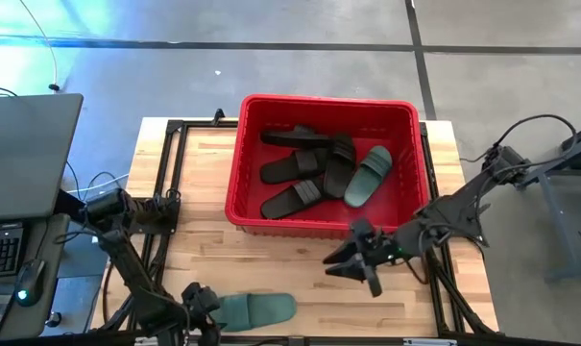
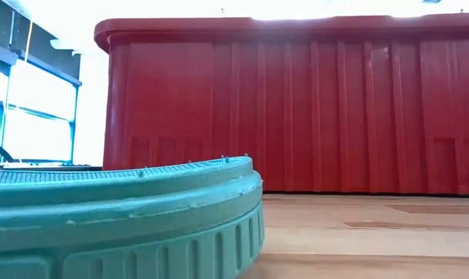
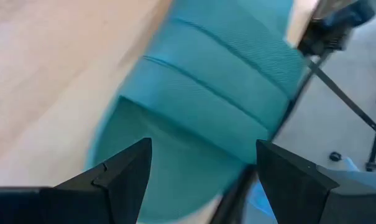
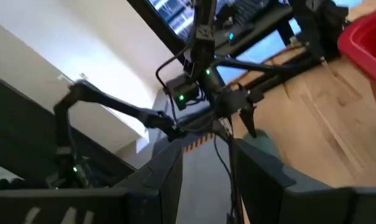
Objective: Pick and place slides into bin
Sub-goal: Put the green slide into the red bin
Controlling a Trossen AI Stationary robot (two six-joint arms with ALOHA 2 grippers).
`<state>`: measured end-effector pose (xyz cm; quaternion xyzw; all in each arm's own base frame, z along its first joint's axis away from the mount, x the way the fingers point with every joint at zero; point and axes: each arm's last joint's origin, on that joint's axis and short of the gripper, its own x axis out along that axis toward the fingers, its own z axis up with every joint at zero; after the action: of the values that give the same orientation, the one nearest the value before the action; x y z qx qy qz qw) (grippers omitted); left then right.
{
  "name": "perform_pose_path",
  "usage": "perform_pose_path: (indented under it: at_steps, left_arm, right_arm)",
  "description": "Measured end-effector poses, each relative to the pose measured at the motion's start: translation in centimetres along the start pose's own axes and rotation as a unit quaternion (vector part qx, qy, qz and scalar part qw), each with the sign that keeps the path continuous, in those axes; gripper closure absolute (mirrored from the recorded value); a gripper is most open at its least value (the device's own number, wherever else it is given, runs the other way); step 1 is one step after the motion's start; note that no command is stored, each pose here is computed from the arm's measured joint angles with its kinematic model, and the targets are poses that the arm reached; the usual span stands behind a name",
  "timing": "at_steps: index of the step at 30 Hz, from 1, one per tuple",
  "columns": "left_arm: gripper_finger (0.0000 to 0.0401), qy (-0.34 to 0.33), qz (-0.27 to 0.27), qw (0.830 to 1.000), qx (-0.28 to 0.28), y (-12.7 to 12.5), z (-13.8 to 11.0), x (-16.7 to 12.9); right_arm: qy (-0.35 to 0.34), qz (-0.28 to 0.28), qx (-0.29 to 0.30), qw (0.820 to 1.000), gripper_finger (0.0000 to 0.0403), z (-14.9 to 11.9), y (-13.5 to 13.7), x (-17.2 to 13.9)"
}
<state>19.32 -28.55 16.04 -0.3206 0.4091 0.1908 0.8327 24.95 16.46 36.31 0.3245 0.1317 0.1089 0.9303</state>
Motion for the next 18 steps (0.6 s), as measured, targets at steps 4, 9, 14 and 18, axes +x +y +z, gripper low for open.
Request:
perform_pose_path:
  at_steps: [4,9,14,18]
  left_arm:
    - [0.0130,-0.004,0.011,1.000,0.009,1.0,-0.3,0.6]
    - [0.0130,0.006,0.006,1.000,0.006,1.9,-0.7,1.2]
    - [0.0130,-0.037,-0.029,0.999,-0.009,1.7,-0.6,1.6]
    - [0.0130,-0.039,-0.039,0.998,-0.010,1.5,-0.6,1.6]
  right_arm:
    - [0.019,0.001,-0.001,1.000,0.0274,-0.3,-0.1,0.8]
    - [0.012,-0.004,0.008,1.000,0.0274,-0.2,-0.1,0.7]
    - [0.007,-0.009,0.009,1.000,0.0274,0.0,-0.2,0.6]
    - [0.003,-0.014,0.010,1.000,0.0274,0.2,-0.5,0.7]
